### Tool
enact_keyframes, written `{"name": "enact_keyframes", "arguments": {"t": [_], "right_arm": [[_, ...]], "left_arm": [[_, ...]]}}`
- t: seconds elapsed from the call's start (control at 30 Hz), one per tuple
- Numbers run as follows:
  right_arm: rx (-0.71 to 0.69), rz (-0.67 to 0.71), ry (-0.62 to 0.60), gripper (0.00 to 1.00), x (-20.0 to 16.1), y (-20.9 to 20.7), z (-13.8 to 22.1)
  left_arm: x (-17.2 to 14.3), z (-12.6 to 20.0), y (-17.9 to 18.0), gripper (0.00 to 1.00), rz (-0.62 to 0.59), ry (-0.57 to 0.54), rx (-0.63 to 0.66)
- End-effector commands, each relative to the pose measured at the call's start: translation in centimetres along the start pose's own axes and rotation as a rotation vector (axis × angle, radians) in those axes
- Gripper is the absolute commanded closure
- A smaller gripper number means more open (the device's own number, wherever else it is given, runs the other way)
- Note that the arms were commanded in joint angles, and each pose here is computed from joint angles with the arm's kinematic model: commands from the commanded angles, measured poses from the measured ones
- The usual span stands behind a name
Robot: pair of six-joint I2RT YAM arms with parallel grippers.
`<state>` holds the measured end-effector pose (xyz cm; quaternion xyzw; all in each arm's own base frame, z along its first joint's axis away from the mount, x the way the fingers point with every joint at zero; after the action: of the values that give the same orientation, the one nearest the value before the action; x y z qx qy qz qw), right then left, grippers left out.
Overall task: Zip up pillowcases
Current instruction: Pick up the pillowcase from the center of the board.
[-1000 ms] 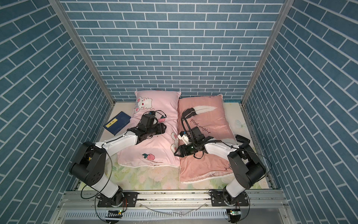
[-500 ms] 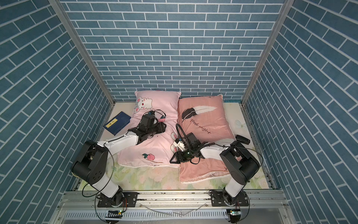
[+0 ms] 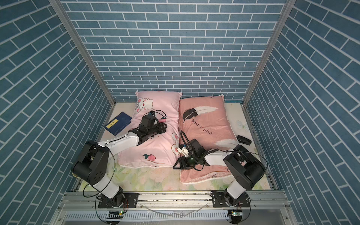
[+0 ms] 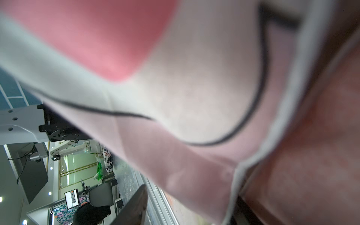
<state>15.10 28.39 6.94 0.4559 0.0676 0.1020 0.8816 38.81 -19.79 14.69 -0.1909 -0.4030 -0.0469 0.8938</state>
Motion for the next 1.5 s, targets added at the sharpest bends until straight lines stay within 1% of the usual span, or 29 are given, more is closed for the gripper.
{"name": "enact_keyframes", "arguments": {"t": [0.0, 0.13, 0.37, 0.4, 0.5, 0.6, 0.7, 0.8, 0.9, 0.97, 1.0, 1.07, 1.1, 1.17, 1.23, 1.27, 1.3, 1.37, 1.47], "right_arm": [[0.013, -0.008, -0.019, 0.46, 0.0, 0.4, 0.1], [0.017, -0.012, -0.032, 0.59, 0.2, 0.4, 0.1], [0.020, -0.018, -0.039, 0.74, 0.2, 0.4, 0.1], [0.021, -0.016, -0.040, 0.77, 0.2, 0.5, 0.2], [0.022, -0.011, -0.044, 0.82, 0.1, 0.6, 0.4], [0.019, -0.003, -0.042, 0.88, 0.1, 0.8, 0.5], [0.003, 0.011, -0.039, 0.87, 0.1, 1.1, 0.9], [-0.015, 0.022, -0.037, 0.87, 0.1, 1.2, 1.2], [-0.024, 0.027, -0.029, 0.86, 0.0, 1.4, 1.5], [-0.037, 0.030, -0.022, 0.86, -0.1, 1.5, 1.7], [-0.044, 0.035, -0.022, 0.87, -0.2, 1.6, 1.8], [-0.064, 0.048, -0.030, 0.97, -0.2, 1.8, 2.3], [-0.074, 0.055, -0.036, 1.00, -0.2, 1.9, 2.6], [-0.084, 0.075, -0.037, 1.00, -0.2, 2.3, 3.0], [-0.085, 0.091, -0.033, 1.00, -0.2, 2.7, 3.3], [-0.079, 0.094, -0.032, 1.00, -0.1, 2.9, 3.5], [-0.069, 0.095, -0.031, 1.00, 0.0, 3.2, 3.6], [-0.043, 0.092, -0.024, 1.00, 0.1, 3.6, 3.8], [0.003, 0.082, -0.017, 1.00, 0.2, 4.2, 4.1]], "left_arm": [[-2.3, -0.7, 1.7, 0.39, 0.012, 0.072, 0.051], [-2.2, -0.5, 1.6, 0.39, 0.012, 0.070, 0.050], [-2.0, 0.1, 1.8, 0.38, 0.001, 0.066, 0.063], [-2.0, 0.3, 1.8, 0.37, -0.009, 0.065, 0.067], [-1.7, 1.0, 1.8, 0.32, -0.041, 0.064, 0.081], [-1.3, 2.0, 2.0, 0.24, -0.085, 0.067, 0.104], [-0.6, 3.7, 2.2, 0.13, -0.147, 0.062, 0.140], [0.6, 6.1, 2.3, 0.06, -0.224, 0.063, 0.190], [1.8, 9.0, 1.9, 0.03, -0.291, 0.067, 0.223], [2.2, 11.3, 1.0, 0.03, -0.331, 0.077, 0.219], [2.2, 12.6, 0.1, 0.04, -0.360, 0.085, 0.208], [1.5, 14.8, -1.6, 0.08, -0.410, 0.120, 0.176], [0.7, 15.5, -2.7, 0.11, -0.410, 0.153, 0.120], [-1.7, 15.9, -4.6, 0.19, -0.341, 0.230, -0.048], [-4.1, 15.7, -6.2, 0.26, -0.225, 0.270, -0.213], [-5.4, 15.2, -6.9, 0.32, -0.154, 0.281, -0.281], [-6.5, 14.7, -7.5, 0.37, -0.089, 0.283, -0.337], [-8.1, 13.9, -8.9, 0.44, -0.011, 0.285, -0.427], [-9.8, 13.0, -10.4, 0.52, 0.044, 0.306, -0.492]]}}
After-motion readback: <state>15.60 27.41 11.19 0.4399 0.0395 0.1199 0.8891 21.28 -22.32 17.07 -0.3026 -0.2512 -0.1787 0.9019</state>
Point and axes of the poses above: each gripper's point midway between its finger pads, its own z axis back along the fingers, its own y axis along the line the jaws close on, x = y × z, the point moved 4 cm from there along z, back along the fingers, and after that the axes turned 12 degrees about -z, right-handed, at the moved point
